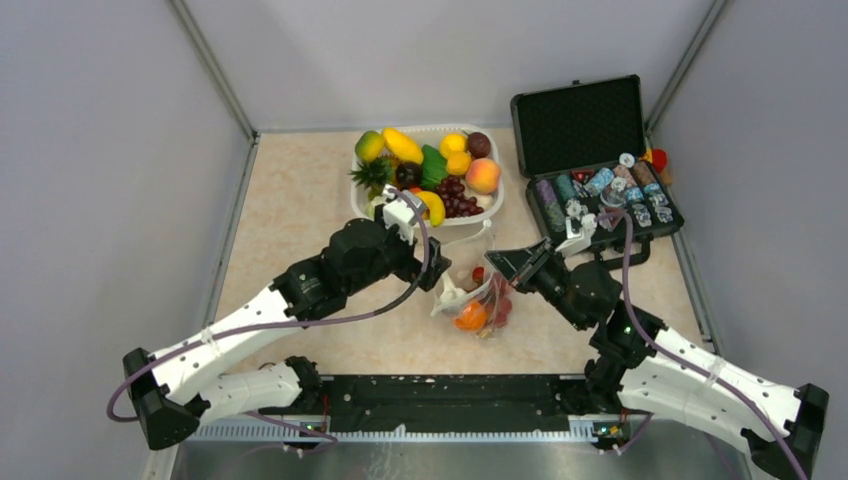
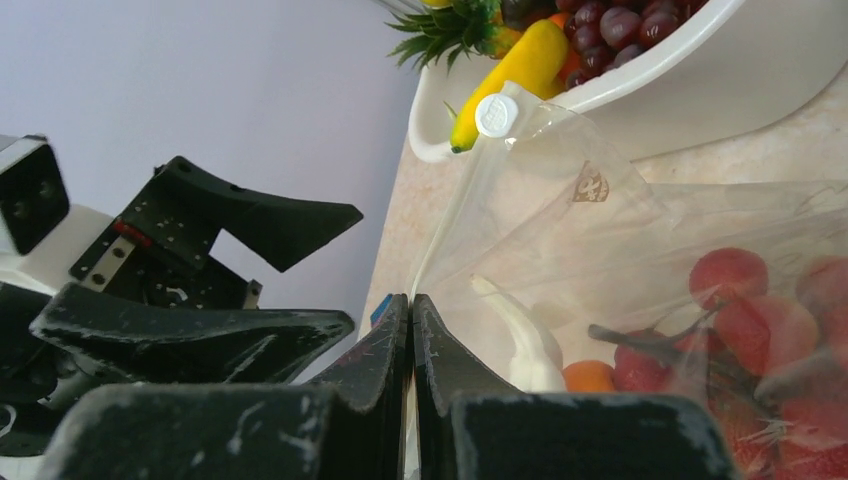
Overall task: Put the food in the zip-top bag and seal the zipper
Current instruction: Adjust the zipper food storage bag at the center of the board.
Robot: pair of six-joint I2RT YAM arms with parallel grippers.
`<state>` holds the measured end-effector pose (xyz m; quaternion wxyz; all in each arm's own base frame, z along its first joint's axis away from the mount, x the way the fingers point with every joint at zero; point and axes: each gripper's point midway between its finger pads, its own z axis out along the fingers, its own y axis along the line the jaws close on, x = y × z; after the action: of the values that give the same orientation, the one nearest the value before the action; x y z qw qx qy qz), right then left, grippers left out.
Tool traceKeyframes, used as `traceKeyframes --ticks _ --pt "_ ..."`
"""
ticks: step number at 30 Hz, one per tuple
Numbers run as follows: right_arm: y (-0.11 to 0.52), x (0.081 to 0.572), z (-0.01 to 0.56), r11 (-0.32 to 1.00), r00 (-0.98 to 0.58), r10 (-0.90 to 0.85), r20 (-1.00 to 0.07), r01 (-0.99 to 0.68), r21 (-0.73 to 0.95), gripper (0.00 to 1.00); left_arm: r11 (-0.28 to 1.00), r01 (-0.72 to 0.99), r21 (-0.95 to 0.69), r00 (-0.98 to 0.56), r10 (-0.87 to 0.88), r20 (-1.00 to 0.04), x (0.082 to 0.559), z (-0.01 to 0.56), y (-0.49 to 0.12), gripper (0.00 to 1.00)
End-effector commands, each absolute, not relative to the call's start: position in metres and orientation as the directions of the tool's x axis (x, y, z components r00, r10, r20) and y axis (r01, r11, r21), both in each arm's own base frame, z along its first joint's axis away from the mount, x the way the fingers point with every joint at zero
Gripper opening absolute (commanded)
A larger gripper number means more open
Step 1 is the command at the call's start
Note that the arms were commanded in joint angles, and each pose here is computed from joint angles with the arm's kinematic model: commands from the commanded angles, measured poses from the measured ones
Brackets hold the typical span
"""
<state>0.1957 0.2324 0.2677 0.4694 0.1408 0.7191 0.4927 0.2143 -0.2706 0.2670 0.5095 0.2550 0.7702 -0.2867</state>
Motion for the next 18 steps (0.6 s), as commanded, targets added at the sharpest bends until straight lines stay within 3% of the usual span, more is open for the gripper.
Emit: traceKeyframes --ticks 1,7,9,14,16,18 --pt "0.241 0.193 0.306 0.405 -0.511 0.681 -0.524 -0.333 0.851 0.0 0.785 0.598 -0.164 -0.441 0.151 -0.885 0.222 0.238 -0.26 0.99" --pt "0.239 0.192 0.309 0.396 -0.508 0.689 -0.517 -0.334 0.855 0.0 0.802 0.581 -0.139 -0.472 0.193 -0.86 0.226 0.221 -0.259 0.94" --pt "0.239 0.192 0.309 0.395 -0.507 0.69 -0.517 -0.334 0.856 0.0 0.802 0.581 -0.137 -0.495 0.214 -0.842 0.225 0.212 -0.261 0.8" --pt "0.238 0.192 0.307 0.395 -0.508 0.691 -0.514 -0.329 0.857 0.0 0.765 0.618 -0.18 -0.519 0.227 -0.824 0.219 0.201 -0.274 0.58" --pt "0.238 0.192 0.306 0.397 -0.51 0.69 -0.514 -0.327 0.858 0.0 0.748 0.633 -0.198 -0.525 0.228 -0.82 0.216 0.2 -0.28 0.45" --pt "0.237 0.192 0.306 0.4 -0.509 0.691 -0.514 -0.323 0.858 0.0 0.742 0.636 -0.213 -0.53 0.218 -0.82 0.216 0.203 -0.283 0.22"
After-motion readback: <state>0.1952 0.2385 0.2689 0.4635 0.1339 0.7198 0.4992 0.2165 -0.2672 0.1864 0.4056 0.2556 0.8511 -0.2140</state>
